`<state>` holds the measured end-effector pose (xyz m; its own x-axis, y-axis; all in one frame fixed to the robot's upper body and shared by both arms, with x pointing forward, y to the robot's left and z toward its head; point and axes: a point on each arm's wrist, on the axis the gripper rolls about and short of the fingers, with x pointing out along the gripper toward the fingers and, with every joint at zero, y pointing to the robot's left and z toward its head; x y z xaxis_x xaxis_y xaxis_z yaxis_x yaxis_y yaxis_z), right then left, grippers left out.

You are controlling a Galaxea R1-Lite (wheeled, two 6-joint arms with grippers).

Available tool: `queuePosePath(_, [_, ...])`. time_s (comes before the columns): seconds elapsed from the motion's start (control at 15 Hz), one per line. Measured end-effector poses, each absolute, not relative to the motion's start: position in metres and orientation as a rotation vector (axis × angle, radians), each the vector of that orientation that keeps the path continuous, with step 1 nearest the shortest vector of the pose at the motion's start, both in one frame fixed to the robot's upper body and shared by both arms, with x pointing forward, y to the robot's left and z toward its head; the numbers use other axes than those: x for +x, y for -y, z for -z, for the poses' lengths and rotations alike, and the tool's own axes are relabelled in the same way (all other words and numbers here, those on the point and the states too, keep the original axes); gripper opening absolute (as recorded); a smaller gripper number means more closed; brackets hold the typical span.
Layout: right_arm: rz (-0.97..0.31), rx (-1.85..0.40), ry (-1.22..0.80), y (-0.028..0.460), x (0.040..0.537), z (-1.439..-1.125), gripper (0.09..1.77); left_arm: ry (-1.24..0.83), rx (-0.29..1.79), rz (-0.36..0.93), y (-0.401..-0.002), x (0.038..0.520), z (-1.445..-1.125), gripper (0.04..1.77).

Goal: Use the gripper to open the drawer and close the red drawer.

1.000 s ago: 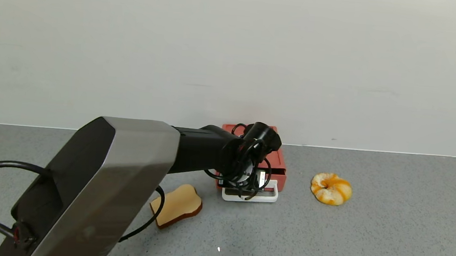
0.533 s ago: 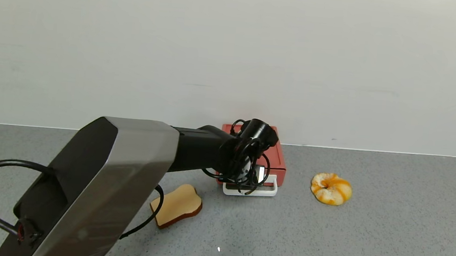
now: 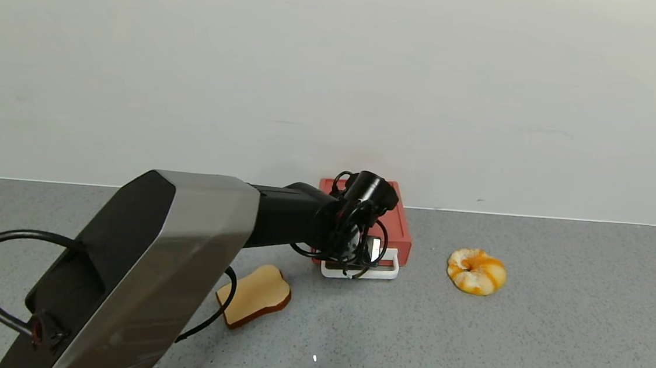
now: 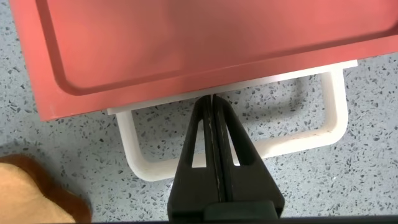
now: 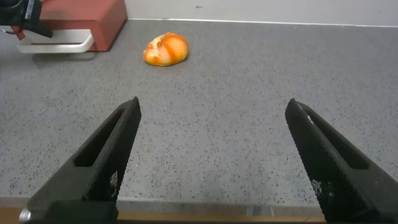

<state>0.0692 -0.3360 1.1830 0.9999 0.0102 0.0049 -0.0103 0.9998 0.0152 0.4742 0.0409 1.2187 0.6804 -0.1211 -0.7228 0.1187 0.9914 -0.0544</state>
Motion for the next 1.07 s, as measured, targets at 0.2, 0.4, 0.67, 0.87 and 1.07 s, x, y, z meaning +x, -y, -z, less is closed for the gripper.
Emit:
queuePosePath(0.2, [-0.01,0.015,0.005,0.336,0.069,-1.183,1.71,-0.85,0.023,0.111,-0.046,0.465,-1.225,0.11])
queuePosePath(0.4, [-0.011,0.015,0.005,0.336,0.069,-1.183,1.71,-0.888,0.051,0.112,-0.055,0.443,-1.25,0.11])
queuePosePath(0.67, [-0.01,0.015,0.005,0.336,0.069,-1.183,1.71,-0.869,0.033,0.132,-0.072,0.423,-1.283,0.11])
queuePosePath(0.87, [-0.01,0.016,0.005,0.336,0.069,-1.183,1.71,-0.876,0.025,0.18,-0.087,0.411,-1.299,0.11])
queuePosePath(1.07, [-0.01,0.015,0.005,0.336,0.069,-1.183,1.71,-0.84,-0.001,0.26,-0.101,0.403,-1.31,0.11])
